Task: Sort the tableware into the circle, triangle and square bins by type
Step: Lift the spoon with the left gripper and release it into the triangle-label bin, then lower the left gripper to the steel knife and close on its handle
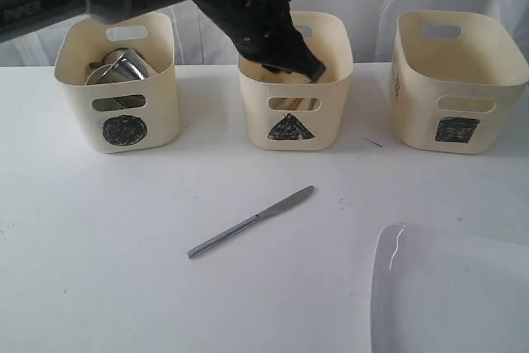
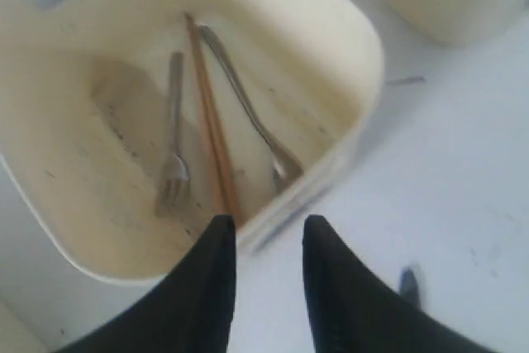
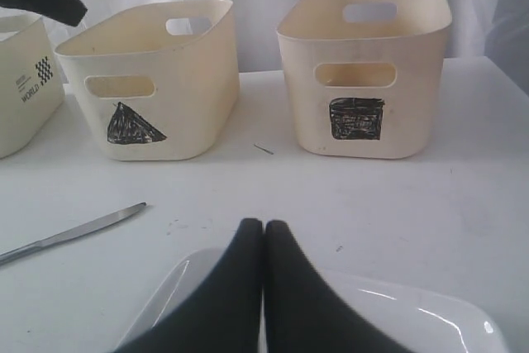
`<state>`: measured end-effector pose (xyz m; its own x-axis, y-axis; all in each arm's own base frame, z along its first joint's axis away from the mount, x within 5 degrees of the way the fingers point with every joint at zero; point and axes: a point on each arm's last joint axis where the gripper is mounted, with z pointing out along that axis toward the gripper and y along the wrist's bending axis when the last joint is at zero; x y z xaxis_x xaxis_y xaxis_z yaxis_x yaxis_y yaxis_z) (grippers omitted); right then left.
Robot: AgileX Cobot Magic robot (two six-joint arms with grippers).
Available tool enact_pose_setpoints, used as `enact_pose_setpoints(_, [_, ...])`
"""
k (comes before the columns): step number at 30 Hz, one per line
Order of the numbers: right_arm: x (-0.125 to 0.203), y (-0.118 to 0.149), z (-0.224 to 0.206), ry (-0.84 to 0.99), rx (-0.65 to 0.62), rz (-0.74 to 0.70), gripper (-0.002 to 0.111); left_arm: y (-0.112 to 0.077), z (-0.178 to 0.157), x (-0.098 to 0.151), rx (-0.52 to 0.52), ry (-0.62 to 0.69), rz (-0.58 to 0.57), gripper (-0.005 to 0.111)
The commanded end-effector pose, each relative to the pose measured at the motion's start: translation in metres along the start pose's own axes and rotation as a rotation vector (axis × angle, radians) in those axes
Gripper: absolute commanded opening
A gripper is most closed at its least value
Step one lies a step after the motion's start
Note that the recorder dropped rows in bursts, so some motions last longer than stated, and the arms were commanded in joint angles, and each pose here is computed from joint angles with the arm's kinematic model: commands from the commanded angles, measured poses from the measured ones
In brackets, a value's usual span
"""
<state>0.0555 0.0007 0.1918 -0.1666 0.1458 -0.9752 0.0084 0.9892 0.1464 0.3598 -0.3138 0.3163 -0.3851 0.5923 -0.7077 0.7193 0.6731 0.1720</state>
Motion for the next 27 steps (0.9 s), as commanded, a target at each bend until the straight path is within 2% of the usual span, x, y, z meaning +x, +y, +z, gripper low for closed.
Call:
enact_pose_setpoints(1, [0.001,0.000,0.000,-0.009,0.002,0.004,0.000,-0.030,-0.023,0.020,0.091,0.130,0.083,0.034])
enact_pose_setpoints(5, [0.001,0.000,0.000,-0.009,0.002,0.004,0.000,-0.046,-0.024,0.055,0.137,0.272,0.124,0.034])
enact_pose_setpoints(10, [0.001,0.000,0.000,-0.009,0.002,0.004,0.000,-0.053,-0.023,0.096,0.175,0.400,0.143,0.034])
enact_pose_setpoints(14, [0.001,0.000,0.000,-0.009,0.002,0.004,0.000,-0.058,-0.017,0.119,0.197,0.479,0.131,0.035])
enact_pose_setpoints(19, [0.001,0.000,0.000,-0.009,0.002,0.004,0.000,-0.060,-0.011,0.127,0.195,0.447,0.126,0.059])
enact_pose_setpoints(21, [0.001,0.000,0.000,-0.009,0.002,0.004,0.000,-0.061,-0.007,0.127,0.190,0.421,0.124,0.065])
enact_pose_setpoints(27, [0.001,0.000,0.000,-0.009,0.002,0.004,0.000,-0.065,0.014,0.141,0.201,0.478,0.130,0.066])
